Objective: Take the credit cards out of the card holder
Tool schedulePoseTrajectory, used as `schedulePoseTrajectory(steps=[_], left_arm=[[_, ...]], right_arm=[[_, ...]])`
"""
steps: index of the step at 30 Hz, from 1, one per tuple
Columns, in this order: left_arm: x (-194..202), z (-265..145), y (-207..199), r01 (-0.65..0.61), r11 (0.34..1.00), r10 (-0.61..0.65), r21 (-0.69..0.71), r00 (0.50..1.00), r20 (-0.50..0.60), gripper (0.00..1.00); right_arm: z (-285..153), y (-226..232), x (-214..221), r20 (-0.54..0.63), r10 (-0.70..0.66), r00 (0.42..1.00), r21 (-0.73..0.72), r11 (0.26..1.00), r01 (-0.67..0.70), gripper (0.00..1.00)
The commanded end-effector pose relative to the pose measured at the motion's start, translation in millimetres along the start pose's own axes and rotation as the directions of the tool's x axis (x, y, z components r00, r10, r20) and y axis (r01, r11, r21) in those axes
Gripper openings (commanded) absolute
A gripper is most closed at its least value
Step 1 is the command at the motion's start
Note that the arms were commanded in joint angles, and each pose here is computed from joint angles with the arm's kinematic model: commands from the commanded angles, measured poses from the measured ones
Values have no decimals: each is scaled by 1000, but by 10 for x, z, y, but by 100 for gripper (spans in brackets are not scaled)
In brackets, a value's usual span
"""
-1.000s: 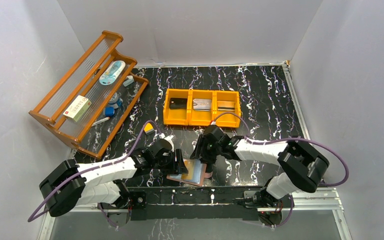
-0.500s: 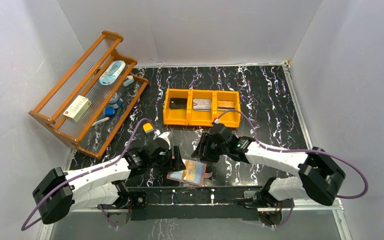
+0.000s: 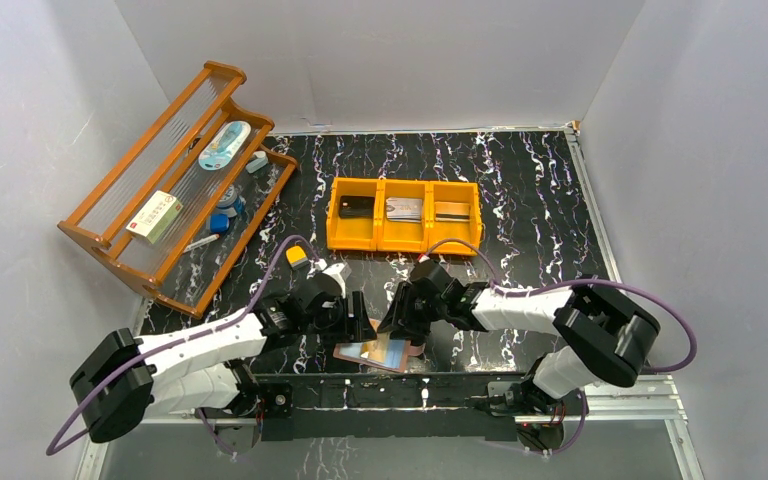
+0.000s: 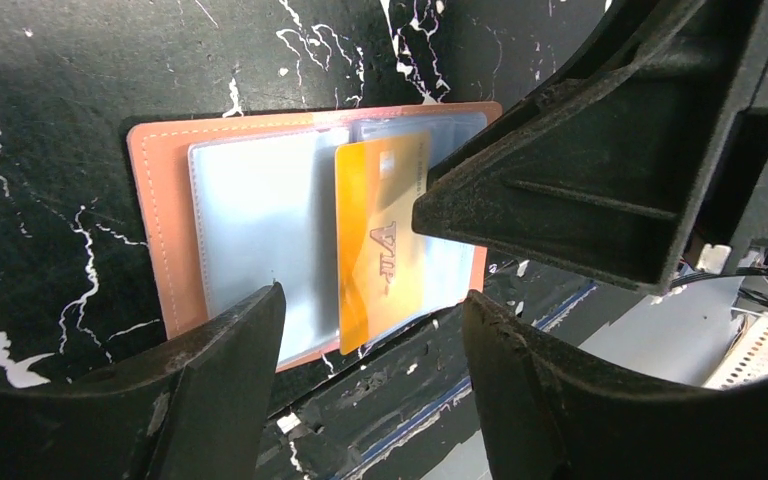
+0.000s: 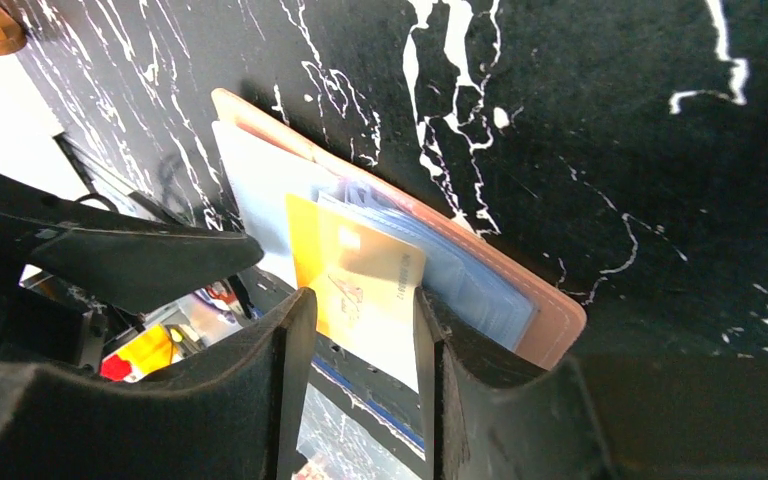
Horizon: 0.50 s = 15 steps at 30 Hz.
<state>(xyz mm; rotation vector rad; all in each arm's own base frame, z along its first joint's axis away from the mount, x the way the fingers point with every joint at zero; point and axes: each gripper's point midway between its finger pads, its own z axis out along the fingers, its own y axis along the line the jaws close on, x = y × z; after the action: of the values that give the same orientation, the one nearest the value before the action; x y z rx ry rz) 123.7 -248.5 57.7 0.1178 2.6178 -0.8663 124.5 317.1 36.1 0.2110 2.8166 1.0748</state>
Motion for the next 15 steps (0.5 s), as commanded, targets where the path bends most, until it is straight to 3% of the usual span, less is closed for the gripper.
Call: schedulePoseTrajectory(steps=[1, 8, 15], left_arm=[[63, 60, -45, -3, 1000, 4, 24, 999, -39, 62], [141, 152, 188, 86, 995, -87, -57, 996, -23, 52], [160, 166, 89, 130, 991, -129, 32, 992, -10, 39]], right_arm=[[107, -339, 66, -5, 18, 1000, 89, 996, -18, 49], [94, -426, 49, 16, 25, 1000, 113, 993, -27, 47], [93, -520, 73, 17, 36, 999, 137, 990, -38, 47]])
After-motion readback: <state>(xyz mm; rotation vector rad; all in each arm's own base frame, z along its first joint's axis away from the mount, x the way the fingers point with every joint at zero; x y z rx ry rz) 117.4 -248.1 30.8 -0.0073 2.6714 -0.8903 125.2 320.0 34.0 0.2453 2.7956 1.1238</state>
